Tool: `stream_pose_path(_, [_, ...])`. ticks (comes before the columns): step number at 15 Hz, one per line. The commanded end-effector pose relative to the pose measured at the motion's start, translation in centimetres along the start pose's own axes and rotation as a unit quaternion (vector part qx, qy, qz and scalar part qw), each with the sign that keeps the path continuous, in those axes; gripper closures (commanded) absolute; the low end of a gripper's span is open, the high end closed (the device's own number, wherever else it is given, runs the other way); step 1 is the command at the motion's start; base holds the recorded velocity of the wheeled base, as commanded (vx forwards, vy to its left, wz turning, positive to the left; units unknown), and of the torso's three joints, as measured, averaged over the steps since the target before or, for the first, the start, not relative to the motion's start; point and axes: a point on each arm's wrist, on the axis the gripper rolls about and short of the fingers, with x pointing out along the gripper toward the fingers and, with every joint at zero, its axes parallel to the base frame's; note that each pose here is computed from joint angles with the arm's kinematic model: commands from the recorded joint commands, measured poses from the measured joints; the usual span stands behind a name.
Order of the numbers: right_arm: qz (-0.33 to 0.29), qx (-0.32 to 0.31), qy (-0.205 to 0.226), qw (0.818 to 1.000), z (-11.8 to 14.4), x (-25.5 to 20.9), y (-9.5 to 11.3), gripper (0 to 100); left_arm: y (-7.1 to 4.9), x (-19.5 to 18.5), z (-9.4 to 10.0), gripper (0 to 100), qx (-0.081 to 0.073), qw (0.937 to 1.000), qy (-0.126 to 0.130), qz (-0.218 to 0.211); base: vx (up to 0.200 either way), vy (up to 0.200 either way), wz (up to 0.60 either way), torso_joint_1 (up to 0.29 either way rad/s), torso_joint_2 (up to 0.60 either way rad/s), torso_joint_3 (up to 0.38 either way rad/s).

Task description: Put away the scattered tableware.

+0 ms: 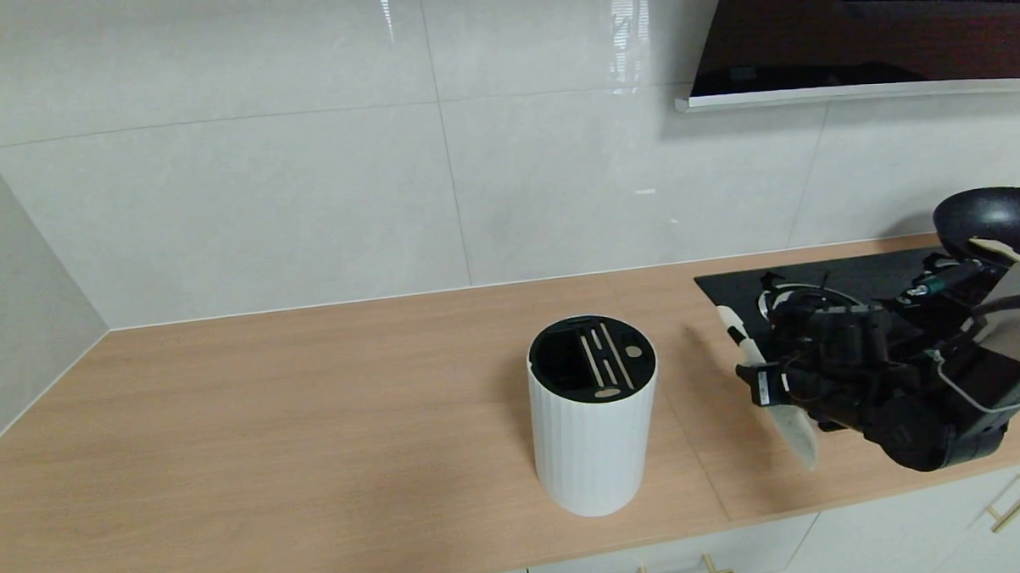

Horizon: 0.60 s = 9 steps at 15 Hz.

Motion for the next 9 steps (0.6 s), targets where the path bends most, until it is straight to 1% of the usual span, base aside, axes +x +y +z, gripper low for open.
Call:
stream_pose_path(1, [0.0,0.003,-0.082,0.997,5.3,-4.6,0.1,100,-0.2,-0.8,4.5,0,0.004,0.9986,-0.029,-0.043,0.0,0.0,0.0,0.0,0.0,0.0])
stream_pose_path(2, [0.004,0.002,-0.095,0.995,6.3,-5.6,0.3,100,-0.3,-0.7,6.2,0,0.003,0.9977,-0.02,-0.065,0.0,0.0,0.0,0.0,0.0,0.0])
stream_pose_path(3, [0.016,0.001,-0.122,0.992,9.1,-7.7,1.1,100,-0.5,0.2,10.1,0,0.002,0.992,0.004,-0.126,0.0,0.0,0.0,0.0,0.0,0.0])
stream_pose_path(4, [0.023,-0.001,-0.131,0.991,10.9,-9.2,1.5,100,-0.7,1.8,12.6,0,0.0,0.9851,0.021,-0.171,0.0,0.0,0.0,0.0,0.0,0.0])
stream_pose_path(5, [0.034,-0.003,-0.144,0.989,12.6,-10.7,2.4,100,-0.9,3.7,14.8,0,-0.004,0.9782,0.039,-0.204,0.0,0.0,0.0,0.0,0.0,0.0])
stream_pose_path(6, [0.044,-0.006,-0.155,0.987,13.9,-11.8,3.1,100,-1.0,5.8,16.5,0,-0.01,0.9732,0.058,-0.222,0.0,0.0,0.0,0.0,0.0,0.0])
stream_pose_path(7, [0.056,-0.007,-0.163,0.985,14.6,-12.6,3.9,100,-1.1,8.2,17.8,0,-0.017,0.9683,0.079,-0.236,0.0,0.0,0.0,0.0,0.0,0.0])
stream_pose_path(8, [0.071,-0.008,-0.171,0.983,14.8,-13.5,5.0,100,-1.5,10.8,18.8,0,-0.032,0.9608,0.104,-0.255,0.0,0.0,0.0,0.0,0.0,0.0])
stream_pose_path(9, [0.078,-0.004,-0.174,0.982,14.8,-14.2,5.6,100,-2.0,12.2,19.3,0,-0.047,0.9536,0.116,-0.274,0.0,0.0,0.0,0.0,0.0,0.0])
